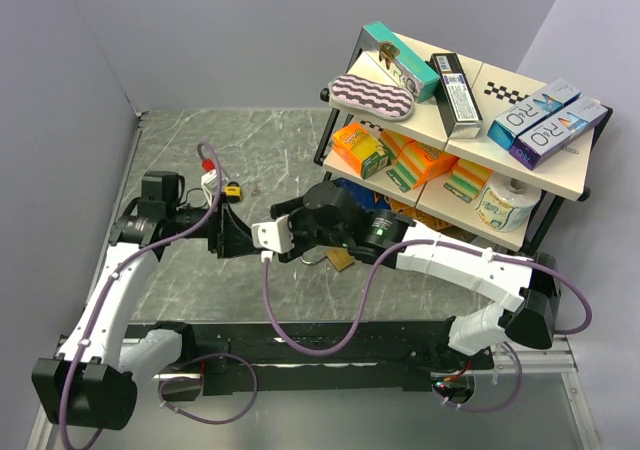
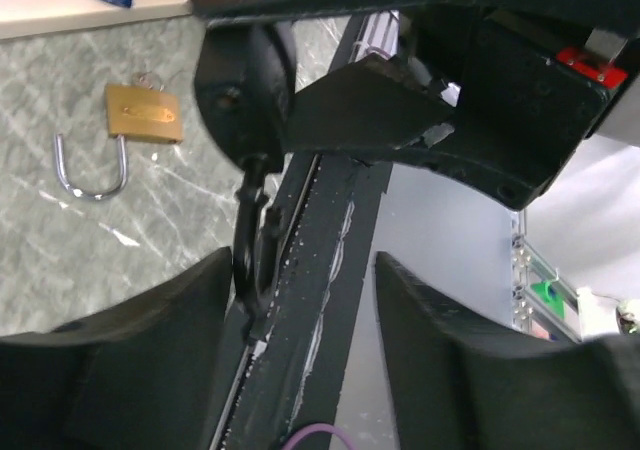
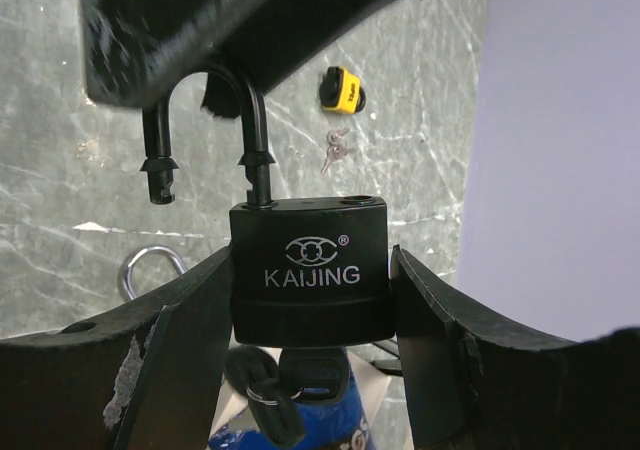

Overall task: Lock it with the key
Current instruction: Pick up the lock from the center of the board, then lock the lock.

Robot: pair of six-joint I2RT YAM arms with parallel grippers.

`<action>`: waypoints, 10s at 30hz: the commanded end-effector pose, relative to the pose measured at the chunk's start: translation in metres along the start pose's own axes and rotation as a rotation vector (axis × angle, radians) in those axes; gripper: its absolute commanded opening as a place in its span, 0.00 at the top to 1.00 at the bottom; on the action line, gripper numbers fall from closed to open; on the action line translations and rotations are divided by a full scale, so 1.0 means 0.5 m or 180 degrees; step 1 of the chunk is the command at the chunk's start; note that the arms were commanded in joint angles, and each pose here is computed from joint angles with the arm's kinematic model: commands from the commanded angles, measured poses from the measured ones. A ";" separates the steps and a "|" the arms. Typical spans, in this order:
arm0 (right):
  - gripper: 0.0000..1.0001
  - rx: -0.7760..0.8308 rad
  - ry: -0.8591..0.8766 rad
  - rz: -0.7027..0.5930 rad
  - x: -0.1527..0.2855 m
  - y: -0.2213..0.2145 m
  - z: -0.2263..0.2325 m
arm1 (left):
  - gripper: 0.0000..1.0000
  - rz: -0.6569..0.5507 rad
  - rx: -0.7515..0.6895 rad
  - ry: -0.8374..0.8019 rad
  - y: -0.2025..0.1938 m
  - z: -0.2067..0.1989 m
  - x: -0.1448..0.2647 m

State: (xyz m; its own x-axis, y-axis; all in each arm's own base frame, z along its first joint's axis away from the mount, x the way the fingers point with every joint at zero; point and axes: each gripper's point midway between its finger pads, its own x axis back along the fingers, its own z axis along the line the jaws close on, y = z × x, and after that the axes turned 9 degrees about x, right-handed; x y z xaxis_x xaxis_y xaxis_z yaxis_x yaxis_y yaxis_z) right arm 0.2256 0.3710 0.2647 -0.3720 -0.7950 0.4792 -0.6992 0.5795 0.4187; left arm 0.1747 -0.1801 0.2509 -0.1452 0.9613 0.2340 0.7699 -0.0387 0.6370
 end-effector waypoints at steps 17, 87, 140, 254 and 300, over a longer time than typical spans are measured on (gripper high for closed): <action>1.00 0.0320 -0.0731 -0.0332 0.078 0.072 -0.107 | 0.58 0.0100 -0.0292 0.0061 0.014 0.000 -0.039; 0.02 -0.2208 0.1030 -0.1415 0.146 0.106 0.009 | 0.99 0.0147 -0.1612 -0.0186 0.053 -0.137 -0.017; 1.00 -0.2260 0.1567 -0.1924 0.133 0.179 0.027 | 0.99 -0.0077 -0.1554 -0.0378 0.065 -0.162 -0.064; 1.00 -0.2946 0.1782 -0.2377 0.203 0.181 0.028 | 0.99 -0.0641 -0.1653 -0.0451 0.138 -0.222 -0.091; 0.12 -0.2667 0.1375 -0.1682 0.186 0.092 0.074 | 0.99 0.0103 -0.1864 -0.0227 0.045 -0.137 -0.047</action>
State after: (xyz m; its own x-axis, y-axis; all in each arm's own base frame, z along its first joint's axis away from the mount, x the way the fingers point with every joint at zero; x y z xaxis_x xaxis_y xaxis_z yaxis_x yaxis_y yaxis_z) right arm 0.1395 0.3314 0.2969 0.2348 -0.9471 0.2186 0.0926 0.2457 0.9649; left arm 0.1587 -0.2390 0.3004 -0.0940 0.9789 0.1814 0.5083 -0.1094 0.8542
